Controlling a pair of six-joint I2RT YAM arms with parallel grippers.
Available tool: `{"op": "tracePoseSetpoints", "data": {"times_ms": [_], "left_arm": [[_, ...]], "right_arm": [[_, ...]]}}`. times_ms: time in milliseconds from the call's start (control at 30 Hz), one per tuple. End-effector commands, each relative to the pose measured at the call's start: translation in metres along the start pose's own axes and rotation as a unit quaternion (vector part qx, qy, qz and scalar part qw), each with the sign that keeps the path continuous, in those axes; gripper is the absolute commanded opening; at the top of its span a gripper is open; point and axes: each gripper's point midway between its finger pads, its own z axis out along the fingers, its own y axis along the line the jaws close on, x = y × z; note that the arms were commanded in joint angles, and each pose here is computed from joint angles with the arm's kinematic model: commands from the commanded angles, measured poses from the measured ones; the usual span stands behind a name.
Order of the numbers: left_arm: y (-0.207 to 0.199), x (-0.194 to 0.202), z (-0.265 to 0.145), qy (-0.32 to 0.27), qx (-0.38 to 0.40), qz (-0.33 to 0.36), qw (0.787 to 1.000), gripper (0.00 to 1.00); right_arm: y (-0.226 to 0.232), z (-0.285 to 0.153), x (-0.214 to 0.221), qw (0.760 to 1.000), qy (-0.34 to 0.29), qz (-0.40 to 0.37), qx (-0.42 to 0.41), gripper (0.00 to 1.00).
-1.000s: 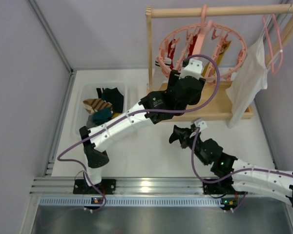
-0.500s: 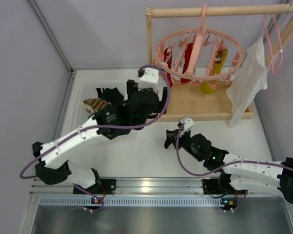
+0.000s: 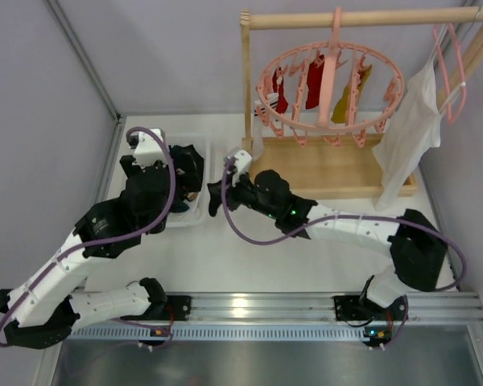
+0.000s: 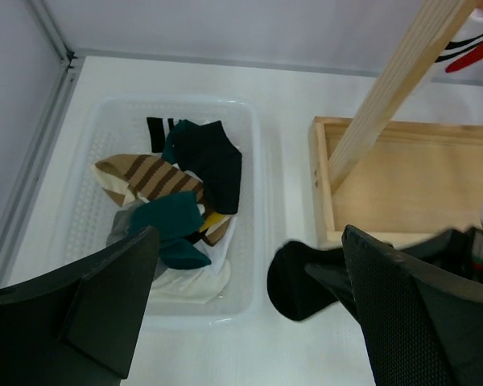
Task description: Remove the socks clipped to the hanger
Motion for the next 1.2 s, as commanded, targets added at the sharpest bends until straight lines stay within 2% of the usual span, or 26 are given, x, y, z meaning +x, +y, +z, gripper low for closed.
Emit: {"op": "tracePoseSetpoints", "data": {"times_ms": [0, 33, 67, 133, 167, 200, 267, 300, 333, 400, 467, 500, 533, 600, 633, 667, 700, 733, 767, 800, 833, 867, 900, 933, 967, 1167], "left_arm": [[0.025, 0.005, -0.009, 0.007, -0.022, 0.004, 1.000, 0.98], [0.033, 0.002, -0.015, 0.002, -0.022, -0.006, 1.000, 0.98], [0.036, 0.003, -0.018, 0.002, -0.020, -0.007, 1.000, 0.98], [0.050, 0.002, -0.024, -0.005, -0.030, -0.012, 0.999, 0.98], [0.054, 0.002, -0.027, -0.008, -0.032, -0.016, 0.999, 0.98], [0.058, 0.001, -0.029, -0.011, -0.035, -0.019, 0.999, 0.98], [0.068, 0.000, -0.035, -0.017, -0.038, -0.027, 0.999, 0.98], [0.071, -0.001, -0.037, -0.019, -0.041, -0.027, 0.999, 0.98], [0.076, -0.001, -0.039, -0.020, -0.044, -0.027, 0.998, 0.98], [0.082, -0.002, -0.042, -0.023, -0.050, -0.027, 0.998, 0.98], [0.084, 0.000, -0.043, -0.021, -0.052, -0.024, 0.998, 0.98], [0.084, 0.002, -0.042, -0.020, -0.052, -0.023, 0.998, 0.98], [0.084, 0.004, -0.042, -0.020, -0.052, -0.027, 0.998, 0.98], [0.080, 0.011, -0.039, -0.012, -0.047, -0.025, 0.998, 0.98], [0.077, 0.014, -0.037, -0.007, -0.045, -0.026, 0.999, 0.98], [0.070, 0.018, -0.036, 0.002, -0.029, -0.031, 0.999, 0.98], [0.065, 0.024, -0.035, 0.010, -0.021, -0.031, 0.999, 0.98], [0.059, 0.028, -0.033, 0.018, -0.016, -0.038, 0.999, 0.98], [0.053, 0.030, -0.031, 0.021, -0.006, -0.043, 0.999, 0.98], [0.046, 0.038, -0.028, 0.032, 0.004, -0.039, 0.999, 0.98], [0.039, 0.041, -0.025, 0.038, 0.013, -0.037, 0.999, 0.98], [0.033, 0.045, -0.023, 0.042, 0.022, -0.035, 0.998, 0.98], [0.018, 0.050, -0.020, 0.048, 0.047, -0.041, 0.997, 0.98], [0.010, 0.053, -0.016, 0.051, 0.059, -0.037, 0.996, 0.98], [0.002, 0.057, -0.014, 0.055, 0.073, -0.038, 0.995, 0.98], [-0.072, 0.083, 0.005, 0.060, 0.194, -0.054, 0.978, 0.98]], "right_arm": [[0.021, 0.045, -0.041, 0.998, -0.019, -0.024, -0.057, 0.00], [0.022, 0.063, -0.018, 0.997, 0.014, -0.025, -0.067, 0.00], [0.029, 0.077, -0.050, 0.997, -0.010, -0.028, -0.076, 0.00], [0.028, 0.100, -0.054, 0.996, 0.000, -0.039, -0.077, 0.00], [0.025, 0.118, -0.023, 0.996, 0.043, -0.040, -0.073, 0.00], [0.029, 0.130, -0.053, 0.996, 0.015, -0.047, -0.075, 0.03], [0.028, 0.155, -0.051, 0.996, 0.020, -0.050, -0.075, 0.08], [0.026, 0.161, -0.051, 0.996, 0.022, -0.050, -0.072, 0.29], [0.026, 0.167, -0.051, 0.996, 0.022, -0.051, -0.072, 0.42], [0.021, 0.175, -0.051, 0.996, 0.025, -0.053, -0.064, 0.56], [0.019, 0.169, -0.054, 0.996, 0.024, -0.051, -0.064, 0.64], [0.018, 0.166, -0.060, 0.997, 0.015, -0.052, -0.063, 0.65], [0.019, 0.153, -0.081, 0.997, -0.005, -0.053, -0.061, 0.66], [0.013, 0.139, -0.066, 0.997, 0.011, -0.055, -0.052, 0.66], [0.012, 0.120, -0.093, 0.997, -0.014, -0.057, -0.046, 0.66], [0.007, 0.109, -0.071, 0.998, 0.009, -0.056, -0.041, 0.67], [0.005, 0.099, -0.071, 0.998, 0.010, -0.057, -0.037, 0.68], [0.007, 0.076, -0.094, 0.998, -0.013, -0.058, -0.037, 0.69], [-0.002, 0.064, -0.069, 0.998, 0.012, -0.057, -0.025, 0.71], [-0.004, 0.052, -0.068, 0.998, 0.012, -0.057, -0.019, 0.71], [-0.006, 0.030, -0.088, 0.998, -0.010, -0.057, -0.006, 0.71], [-0.012, 0.017, -0.063, 0.999, 0.013, -0.051, 0.004, 0.71], [-0.013, 0.005, -0.062, 0.999, 0.013, -0.047, 0.006, 0.72], [-0.015, -0.019, -0.081, 0.999, -0.012, -0.043, 0.019, 0.72], [-0.020, -0.032, -0.059, 0.999, 0.011, -0.040, 0.025, 0.72], [-0.047, -0.128, -0.055, 0.994, 0.003, -0.020, 0.106, 0.78]]}}
